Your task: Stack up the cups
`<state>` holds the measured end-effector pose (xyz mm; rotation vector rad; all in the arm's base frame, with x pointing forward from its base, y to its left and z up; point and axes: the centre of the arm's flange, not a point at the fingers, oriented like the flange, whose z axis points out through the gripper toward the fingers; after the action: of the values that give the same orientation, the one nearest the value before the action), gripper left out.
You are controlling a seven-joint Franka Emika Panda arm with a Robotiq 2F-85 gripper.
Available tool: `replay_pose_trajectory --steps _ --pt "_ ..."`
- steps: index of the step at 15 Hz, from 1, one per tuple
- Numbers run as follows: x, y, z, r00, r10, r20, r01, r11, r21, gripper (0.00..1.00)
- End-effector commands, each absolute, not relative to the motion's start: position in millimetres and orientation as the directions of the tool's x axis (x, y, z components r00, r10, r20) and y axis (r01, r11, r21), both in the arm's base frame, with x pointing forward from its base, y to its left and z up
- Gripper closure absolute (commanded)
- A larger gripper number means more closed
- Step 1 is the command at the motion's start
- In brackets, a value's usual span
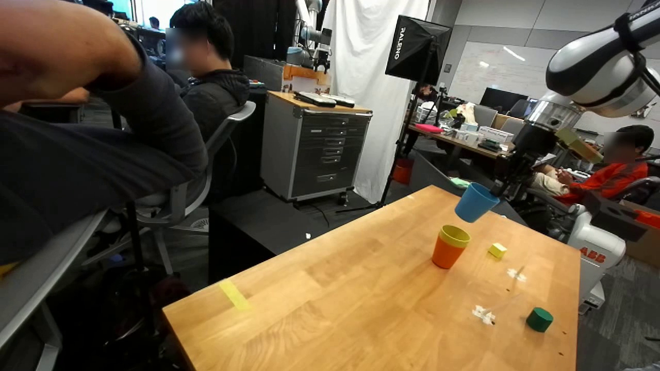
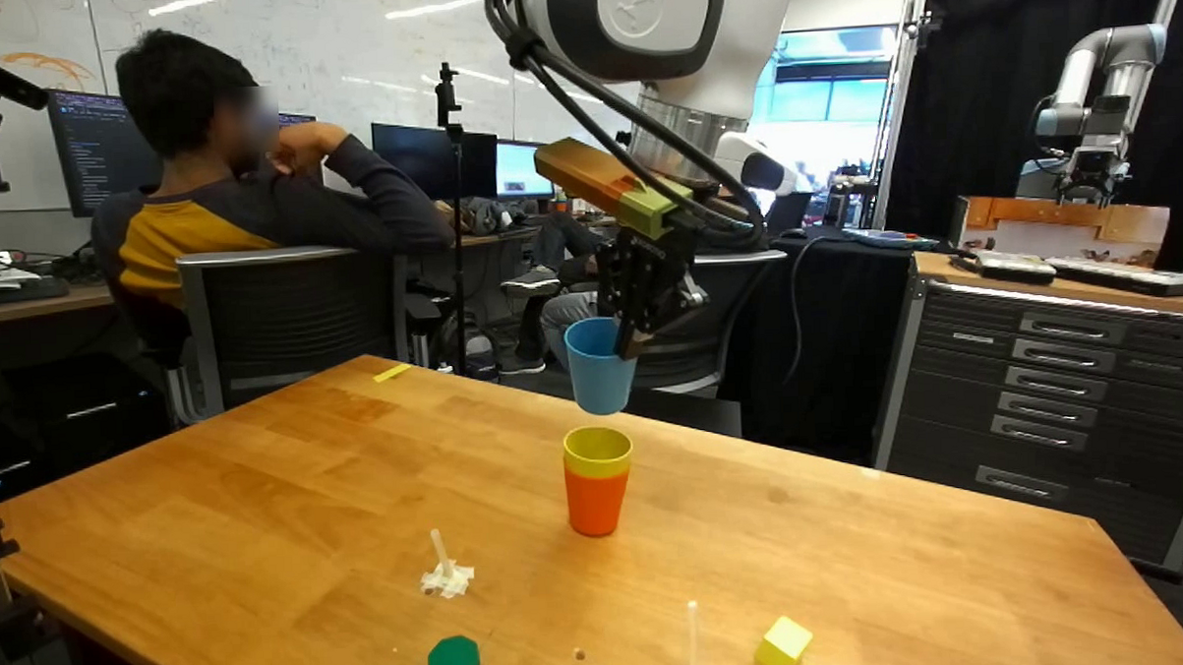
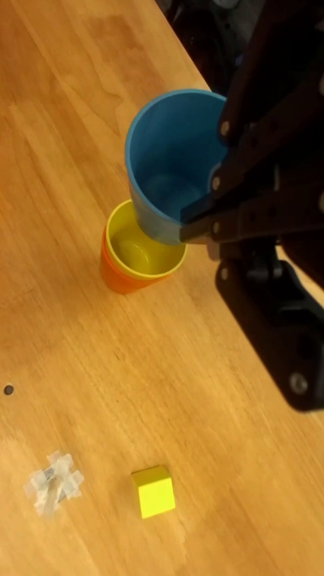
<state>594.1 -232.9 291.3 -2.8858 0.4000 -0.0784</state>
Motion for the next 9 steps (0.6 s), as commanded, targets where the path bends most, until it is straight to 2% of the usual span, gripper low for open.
replay_pose_trajectory --steps 1,9 --pt "615.2 -231.7 283.9 0.953 -0.302 0.023 -0.290 -0.932 -0.219 0.99" --pt "618.6 -234.8 257.9 0.946 -0.322 -0.019 -0.319 -0.926 -0.203 0.99"
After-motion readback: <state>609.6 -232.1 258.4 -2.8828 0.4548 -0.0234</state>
